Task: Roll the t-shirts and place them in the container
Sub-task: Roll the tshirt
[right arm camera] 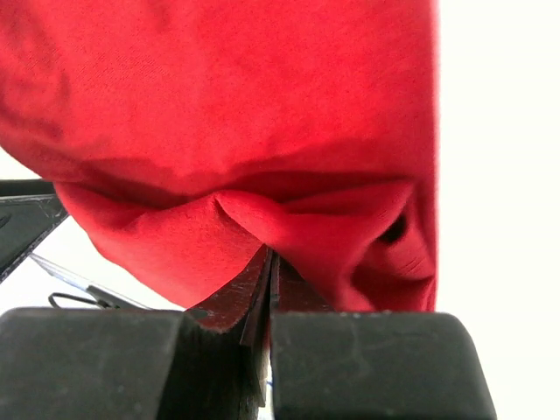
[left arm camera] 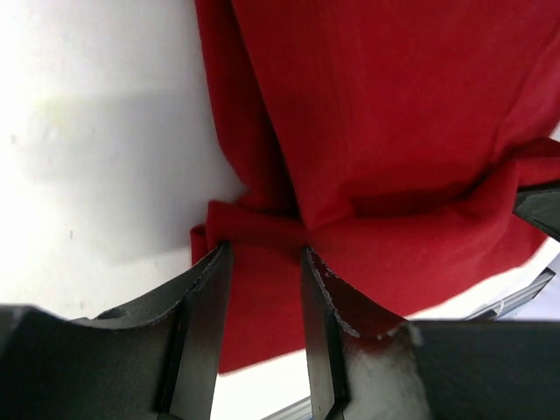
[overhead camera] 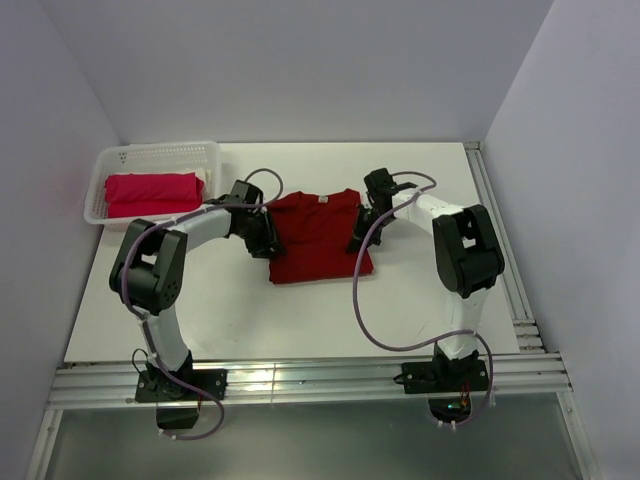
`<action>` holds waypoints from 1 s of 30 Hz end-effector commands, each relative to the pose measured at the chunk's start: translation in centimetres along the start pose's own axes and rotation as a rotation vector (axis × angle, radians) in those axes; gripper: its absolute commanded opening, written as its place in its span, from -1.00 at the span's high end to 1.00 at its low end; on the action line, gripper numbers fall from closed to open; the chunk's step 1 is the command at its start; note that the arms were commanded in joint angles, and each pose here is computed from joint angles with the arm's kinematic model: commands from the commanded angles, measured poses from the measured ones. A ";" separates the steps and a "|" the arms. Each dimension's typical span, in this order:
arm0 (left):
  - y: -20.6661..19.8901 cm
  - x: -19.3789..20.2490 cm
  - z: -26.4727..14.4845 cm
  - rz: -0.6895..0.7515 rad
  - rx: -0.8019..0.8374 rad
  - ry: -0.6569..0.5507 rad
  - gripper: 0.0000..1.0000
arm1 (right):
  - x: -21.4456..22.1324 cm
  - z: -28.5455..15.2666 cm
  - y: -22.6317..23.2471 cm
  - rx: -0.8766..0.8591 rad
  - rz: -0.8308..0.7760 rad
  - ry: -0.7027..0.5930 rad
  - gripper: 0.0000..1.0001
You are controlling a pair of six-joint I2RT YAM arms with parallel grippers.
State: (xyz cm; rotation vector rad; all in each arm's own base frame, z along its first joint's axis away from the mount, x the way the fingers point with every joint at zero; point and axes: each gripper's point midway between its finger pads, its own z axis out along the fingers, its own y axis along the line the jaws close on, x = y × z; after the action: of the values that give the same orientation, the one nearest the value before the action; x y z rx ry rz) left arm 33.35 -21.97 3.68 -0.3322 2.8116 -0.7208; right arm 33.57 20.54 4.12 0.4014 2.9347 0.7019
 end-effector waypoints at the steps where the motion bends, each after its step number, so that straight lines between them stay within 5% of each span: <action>1: -1.6 -1.7 0.4 0.069 0.056 -0.035 0.15 | -1.3 0.6 -0.9 -0.014 0.034 -0.031 1.00; 8: -1.2 -3.1 0.5 0.068 0.032 -0.056 0.19 | -2.1 0.9 -2.5 -0.066 0.120 -0.036 1.00; 18: -4.2 -3.3 -6.9 0.117 0.113 -0.155 0.12 | -1.4 -5.6 2.4 -0.394 0.059 -0.095 0.80; 23: -8.6 -1.0 -8.2 0.120 0.322 -0.109 0.12 | 1.1 -6.3 5.4 -0.549 0.039 -0.040 0.79; 30: -12.0 2.7 -4.6 0.200 0.375 0.042 0.14 | 4.4 -2.8 8.4 -0.528 -0.013 0.093 0.81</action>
State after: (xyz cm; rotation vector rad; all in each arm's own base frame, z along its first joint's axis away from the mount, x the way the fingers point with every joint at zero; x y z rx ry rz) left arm 32.35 -28.56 13.17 -0.0452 2.5994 -1.0877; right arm 30.84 25.86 10.08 0.3566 2.6653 1.4061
